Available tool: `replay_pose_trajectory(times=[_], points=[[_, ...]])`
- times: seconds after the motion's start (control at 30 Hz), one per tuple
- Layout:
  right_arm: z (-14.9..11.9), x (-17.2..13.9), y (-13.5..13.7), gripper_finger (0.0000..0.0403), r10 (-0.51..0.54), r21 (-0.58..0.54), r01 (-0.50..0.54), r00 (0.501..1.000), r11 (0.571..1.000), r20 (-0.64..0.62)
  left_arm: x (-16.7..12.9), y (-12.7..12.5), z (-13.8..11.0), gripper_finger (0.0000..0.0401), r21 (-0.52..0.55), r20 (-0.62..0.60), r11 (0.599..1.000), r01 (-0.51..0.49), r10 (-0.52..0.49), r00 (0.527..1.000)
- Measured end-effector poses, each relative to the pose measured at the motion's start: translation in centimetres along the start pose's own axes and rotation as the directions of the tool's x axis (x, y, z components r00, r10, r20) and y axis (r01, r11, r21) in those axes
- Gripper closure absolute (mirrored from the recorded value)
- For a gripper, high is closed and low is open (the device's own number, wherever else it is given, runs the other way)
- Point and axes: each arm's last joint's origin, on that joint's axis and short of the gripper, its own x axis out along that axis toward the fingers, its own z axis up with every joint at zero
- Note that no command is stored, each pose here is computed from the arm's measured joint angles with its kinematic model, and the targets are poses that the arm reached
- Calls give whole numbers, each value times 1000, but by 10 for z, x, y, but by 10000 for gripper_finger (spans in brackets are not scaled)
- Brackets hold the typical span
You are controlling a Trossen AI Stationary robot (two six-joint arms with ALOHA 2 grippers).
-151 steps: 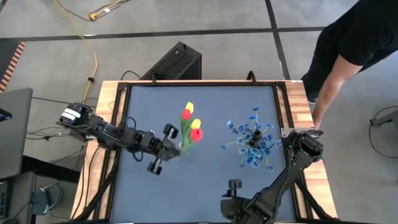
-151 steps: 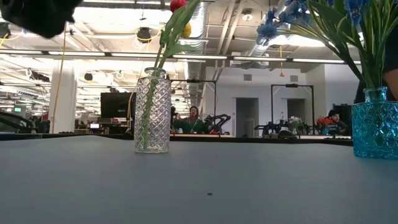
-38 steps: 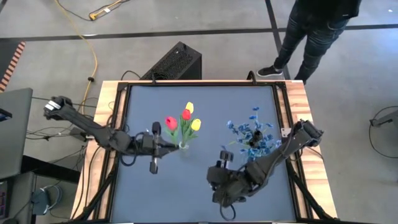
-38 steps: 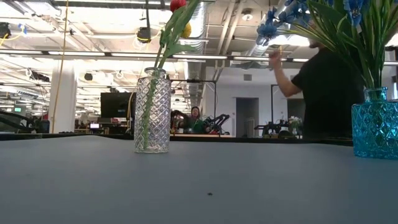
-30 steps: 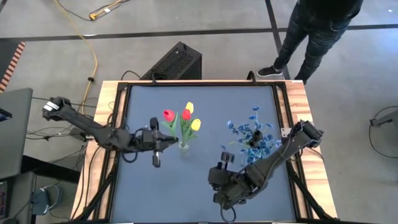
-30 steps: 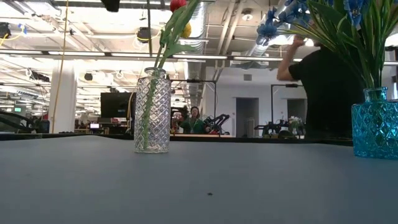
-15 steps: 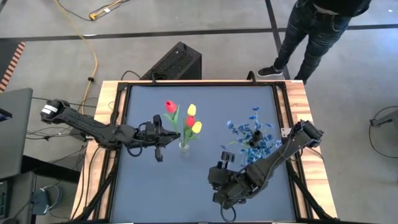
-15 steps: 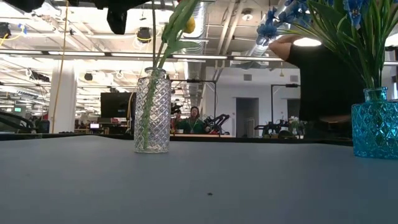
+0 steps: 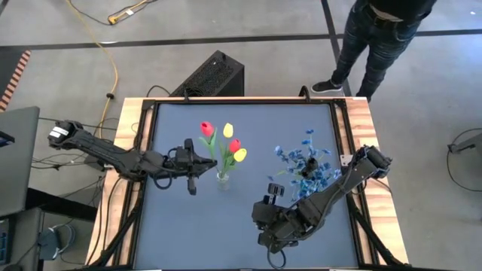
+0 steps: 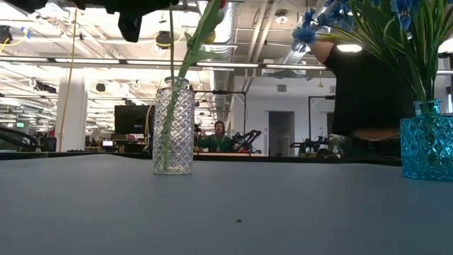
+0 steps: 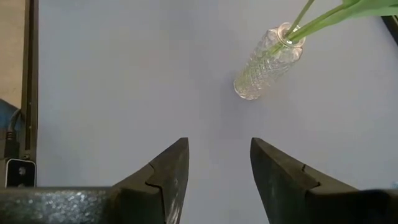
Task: Sort flowers into vase by color
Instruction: Put the red flower into the transparent vase
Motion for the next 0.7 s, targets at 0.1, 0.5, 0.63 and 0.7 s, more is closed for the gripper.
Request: replay_pose_trajectory(times=[0.1,0.5,0.63,0.7], points=[[0,0,0,207,0,0,0,1000,1000,1,0,1,-2,401,-5,-19,1000,-18,18,1000],[-1,-1,0,207,0,-4,0,1000,1000,-2,29,-6,-49,401,38,-141,997,-70,75,987],[-1,-1,0,207,-3,-8,3,1000,1000,-7,36,-6,-61,401,57,-156,991,-121,129,979],[-2,-1,0,207,-4,-12,4,1000,1000,-9,36,-6,-64,401,56,-163,990,-130,137,977]])
